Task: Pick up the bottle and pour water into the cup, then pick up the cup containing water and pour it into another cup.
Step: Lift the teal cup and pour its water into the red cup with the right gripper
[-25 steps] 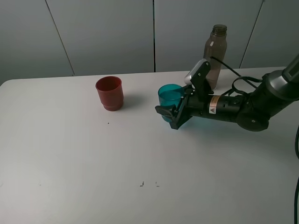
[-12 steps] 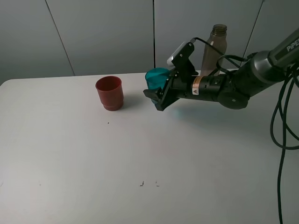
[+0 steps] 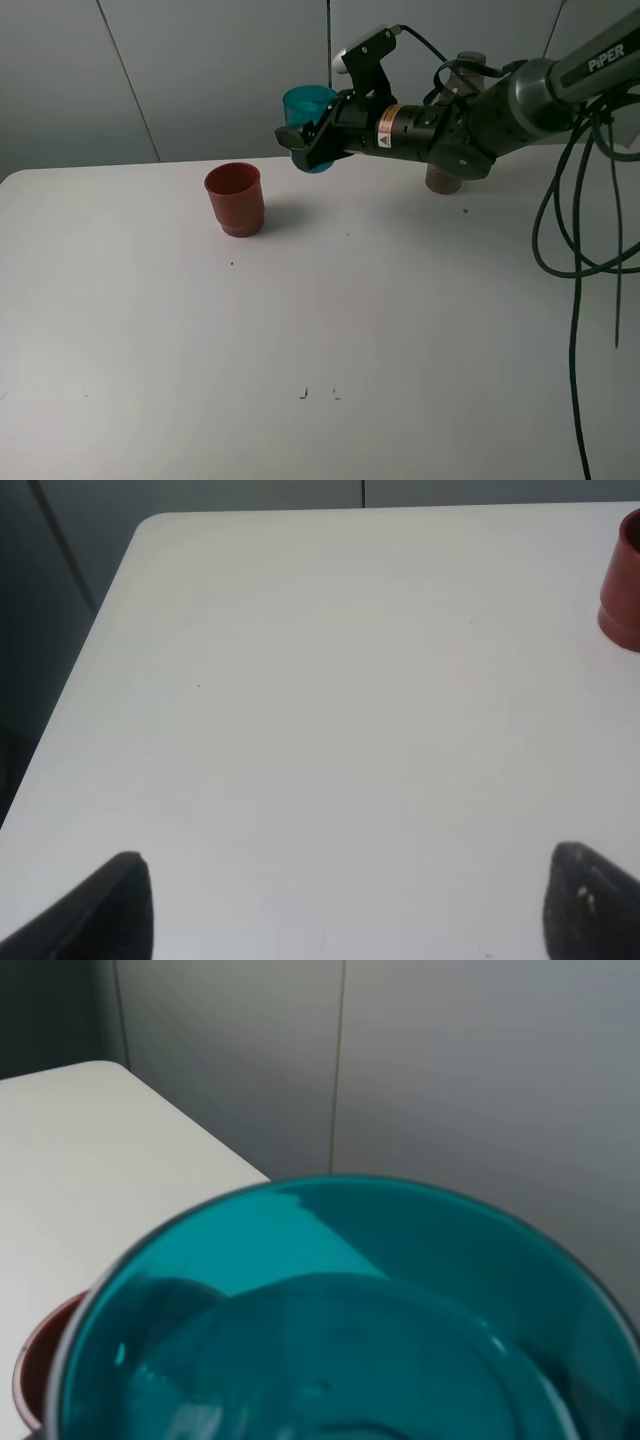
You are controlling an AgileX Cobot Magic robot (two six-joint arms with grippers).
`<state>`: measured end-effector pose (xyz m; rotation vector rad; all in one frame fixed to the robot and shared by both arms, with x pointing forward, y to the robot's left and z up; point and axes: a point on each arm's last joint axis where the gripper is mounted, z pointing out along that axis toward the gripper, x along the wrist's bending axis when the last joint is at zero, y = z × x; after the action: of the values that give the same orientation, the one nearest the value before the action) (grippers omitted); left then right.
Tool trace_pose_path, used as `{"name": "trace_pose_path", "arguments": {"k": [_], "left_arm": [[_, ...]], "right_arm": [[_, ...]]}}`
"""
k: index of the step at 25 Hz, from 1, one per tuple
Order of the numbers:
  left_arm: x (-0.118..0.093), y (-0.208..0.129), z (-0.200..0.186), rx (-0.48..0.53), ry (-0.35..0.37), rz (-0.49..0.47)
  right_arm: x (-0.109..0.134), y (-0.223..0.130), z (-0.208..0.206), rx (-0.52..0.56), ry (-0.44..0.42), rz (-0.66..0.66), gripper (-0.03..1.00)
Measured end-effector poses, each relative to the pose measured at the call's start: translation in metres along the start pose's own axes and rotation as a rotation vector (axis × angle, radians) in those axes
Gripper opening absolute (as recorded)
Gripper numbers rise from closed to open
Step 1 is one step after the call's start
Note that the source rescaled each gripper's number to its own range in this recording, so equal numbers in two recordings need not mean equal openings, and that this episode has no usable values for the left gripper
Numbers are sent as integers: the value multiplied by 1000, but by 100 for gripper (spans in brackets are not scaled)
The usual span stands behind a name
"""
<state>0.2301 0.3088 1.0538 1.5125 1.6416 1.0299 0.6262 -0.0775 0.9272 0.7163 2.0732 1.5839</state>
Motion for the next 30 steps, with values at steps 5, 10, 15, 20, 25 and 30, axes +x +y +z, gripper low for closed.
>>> {"name": "trace_pose_path", "arguments": {"k": [5,10,15,20,25,30], "left_arm": [[0,0,0,0,0,0],[0,0,0,0,0,0],[0,0,0,0,0,0],[0,0,0,0,0,0],[0,0,0,0,0,0],[0,0,0,0,0,0]], "right_arm": [[-10,20,8,-10,-42,47,5],[-17,37,14,-28,-68,47,5],[-22,43,30,-42,-63,60,5],[-20,31,55,-17,-52,44,5],[-17,24,76,-21,-36,23,5],[-11,27,93,-39,-27,2,5]]}}
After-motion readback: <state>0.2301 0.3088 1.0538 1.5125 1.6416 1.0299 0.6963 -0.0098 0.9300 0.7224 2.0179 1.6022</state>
